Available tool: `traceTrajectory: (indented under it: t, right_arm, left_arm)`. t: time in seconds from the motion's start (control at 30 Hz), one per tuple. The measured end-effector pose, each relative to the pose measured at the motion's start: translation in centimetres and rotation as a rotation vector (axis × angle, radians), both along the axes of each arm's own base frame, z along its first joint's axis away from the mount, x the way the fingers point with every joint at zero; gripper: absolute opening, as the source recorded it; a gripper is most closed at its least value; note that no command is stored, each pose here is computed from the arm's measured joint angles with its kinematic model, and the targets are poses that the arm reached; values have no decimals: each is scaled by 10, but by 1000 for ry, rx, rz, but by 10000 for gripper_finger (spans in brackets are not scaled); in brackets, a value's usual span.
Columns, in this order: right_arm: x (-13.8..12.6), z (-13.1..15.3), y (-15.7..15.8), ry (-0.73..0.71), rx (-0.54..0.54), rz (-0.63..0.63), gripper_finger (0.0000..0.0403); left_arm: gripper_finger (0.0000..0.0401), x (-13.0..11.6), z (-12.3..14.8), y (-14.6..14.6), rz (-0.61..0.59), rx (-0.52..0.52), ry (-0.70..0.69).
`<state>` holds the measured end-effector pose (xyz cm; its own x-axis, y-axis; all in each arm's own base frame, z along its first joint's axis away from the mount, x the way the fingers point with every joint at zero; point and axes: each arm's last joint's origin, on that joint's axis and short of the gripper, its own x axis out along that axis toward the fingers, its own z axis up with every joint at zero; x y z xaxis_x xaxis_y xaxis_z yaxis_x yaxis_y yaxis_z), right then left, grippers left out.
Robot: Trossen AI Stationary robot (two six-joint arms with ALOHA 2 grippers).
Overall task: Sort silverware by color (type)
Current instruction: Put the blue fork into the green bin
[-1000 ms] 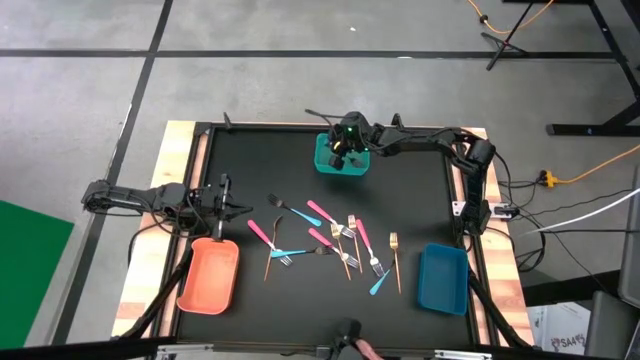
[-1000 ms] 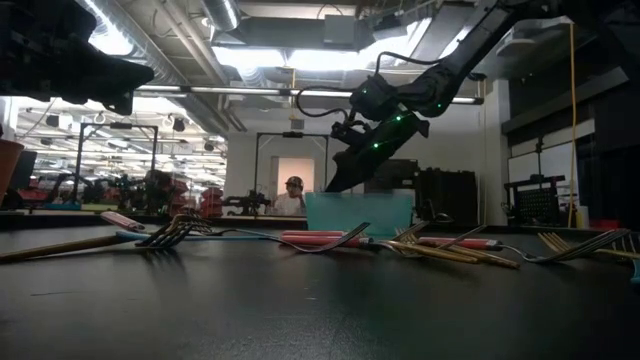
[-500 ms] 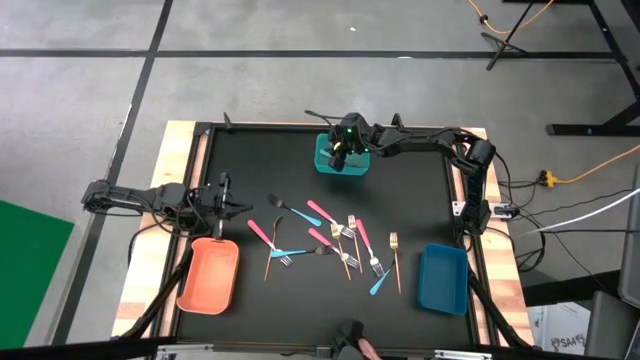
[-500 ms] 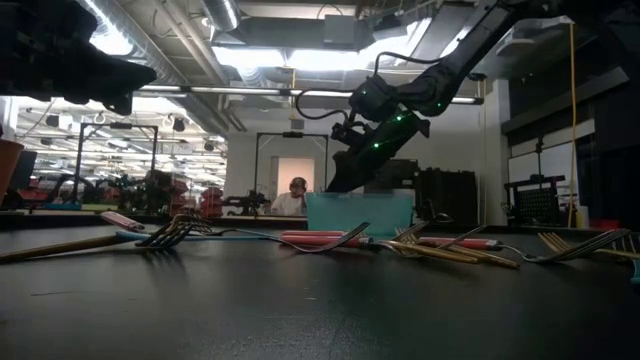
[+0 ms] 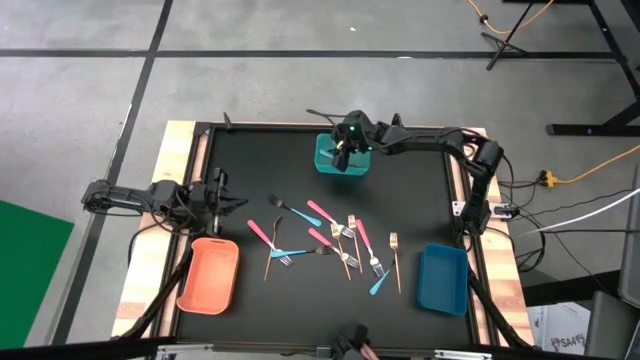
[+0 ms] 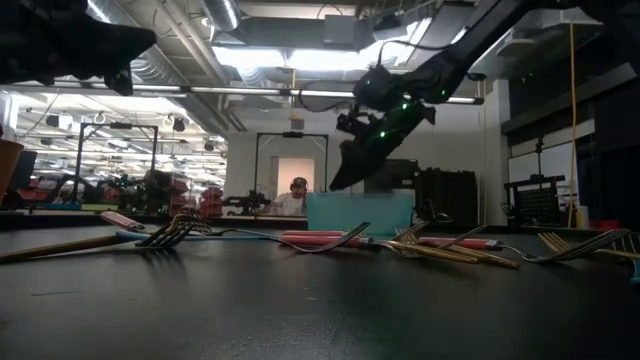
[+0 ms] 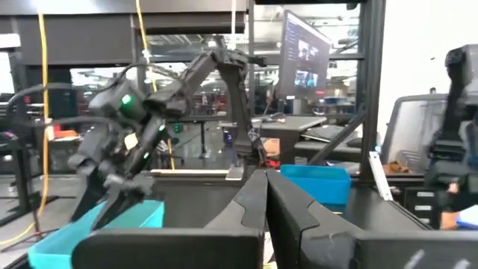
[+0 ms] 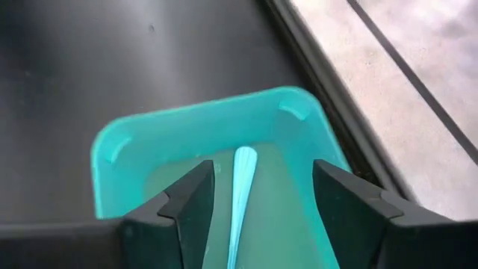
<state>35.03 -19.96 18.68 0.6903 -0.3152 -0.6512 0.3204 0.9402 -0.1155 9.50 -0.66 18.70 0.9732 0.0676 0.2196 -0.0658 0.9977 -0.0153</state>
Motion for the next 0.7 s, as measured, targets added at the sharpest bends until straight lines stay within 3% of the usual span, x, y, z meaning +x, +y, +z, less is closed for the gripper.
traceTrajectory:
  t: [0.17,0.33,0.7]
  right_arm:
    - [-2,32,17,-76,-2,73,212]
    - [8,53,55,-165,32,257,212]
    - [36,49,173,-157,92,611,211]
  left_arm:
    - [0,0,0,1,44,-10,2]
    - [0,0,0,2,60,-13,4]
    - [0,0,-1,2,61,-12,7]
